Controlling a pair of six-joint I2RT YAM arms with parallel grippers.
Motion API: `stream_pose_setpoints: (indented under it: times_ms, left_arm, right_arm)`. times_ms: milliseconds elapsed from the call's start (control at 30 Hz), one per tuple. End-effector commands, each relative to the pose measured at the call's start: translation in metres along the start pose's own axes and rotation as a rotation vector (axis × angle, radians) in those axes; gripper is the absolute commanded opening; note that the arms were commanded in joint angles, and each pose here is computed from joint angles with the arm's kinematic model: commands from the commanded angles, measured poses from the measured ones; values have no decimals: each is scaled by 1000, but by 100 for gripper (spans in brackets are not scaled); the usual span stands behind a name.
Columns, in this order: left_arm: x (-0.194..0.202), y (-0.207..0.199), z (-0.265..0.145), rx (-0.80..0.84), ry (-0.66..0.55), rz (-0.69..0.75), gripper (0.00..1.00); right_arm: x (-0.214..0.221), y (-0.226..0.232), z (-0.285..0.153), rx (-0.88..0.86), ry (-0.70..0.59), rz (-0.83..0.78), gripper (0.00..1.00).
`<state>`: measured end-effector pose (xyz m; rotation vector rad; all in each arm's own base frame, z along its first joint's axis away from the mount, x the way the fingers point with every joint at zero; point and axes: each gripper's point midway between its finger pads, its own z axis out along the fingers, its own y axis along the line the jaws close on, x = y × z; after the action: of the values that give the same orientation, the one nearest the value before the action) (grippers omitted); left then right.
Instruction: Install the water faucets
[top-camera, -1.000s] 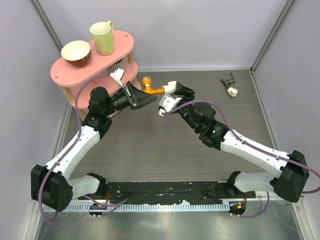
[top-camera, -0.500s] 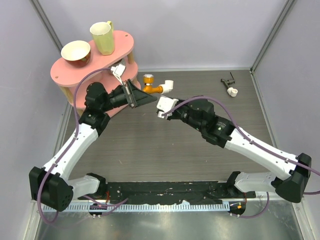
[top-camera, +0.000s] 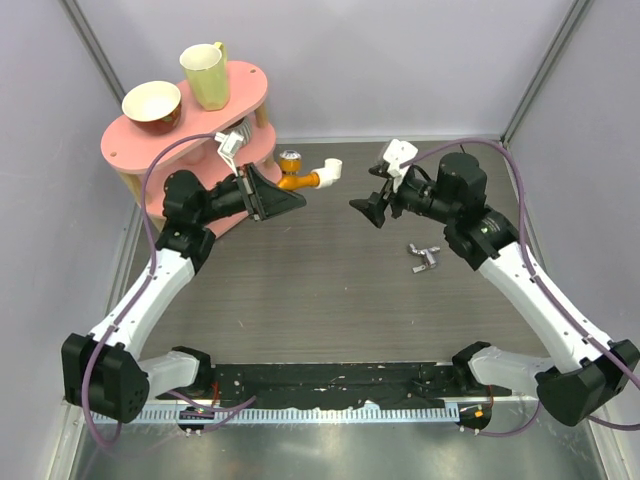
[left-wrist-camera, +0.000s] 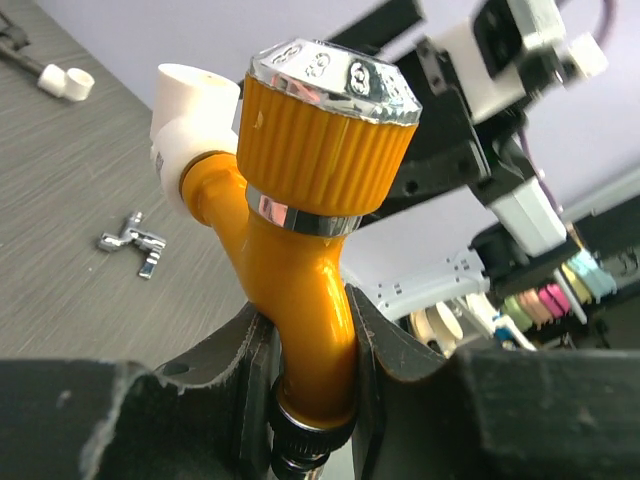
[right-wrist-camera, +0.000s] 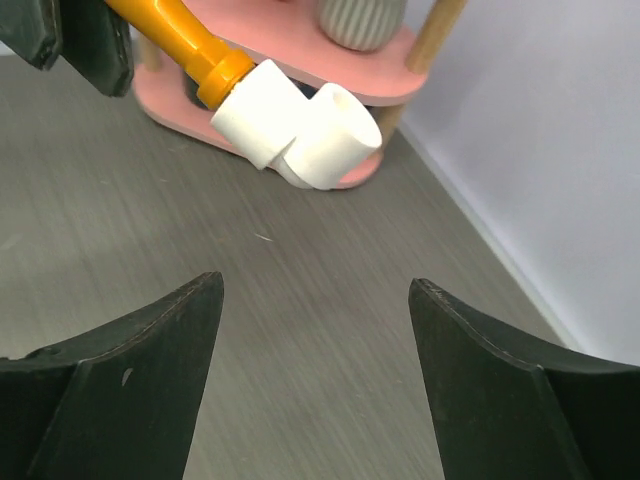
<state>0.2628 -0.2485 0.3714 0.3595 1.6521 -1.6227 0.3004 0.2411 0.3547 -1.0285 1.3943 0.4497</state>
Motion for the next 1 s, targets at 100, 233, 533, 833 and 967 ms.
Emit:
stream_pose_setpoints:
  times_ms: [100,233,533,833,967]
  left_arm:
    - [8,-58,-16,257,64,324,0]
    - [16,-67,-21,310,105,381,0]
    - [35,-80,-29,396,192,448,0]
    - [47,-84,-35,450,174,675,0]
    - [50,-78,-37,461,151,910,0]
  right_arm:
    - [-57,44,-10,-382,-232,203,81]
    - [-68,49,-11,-467,-273,276,81]
    - [-97,61,-18,-634,-373,342,76]
    - [-107,68,-18,-792,-292,614,1]
    - [-111,69,-18,-863,-223,764,1]
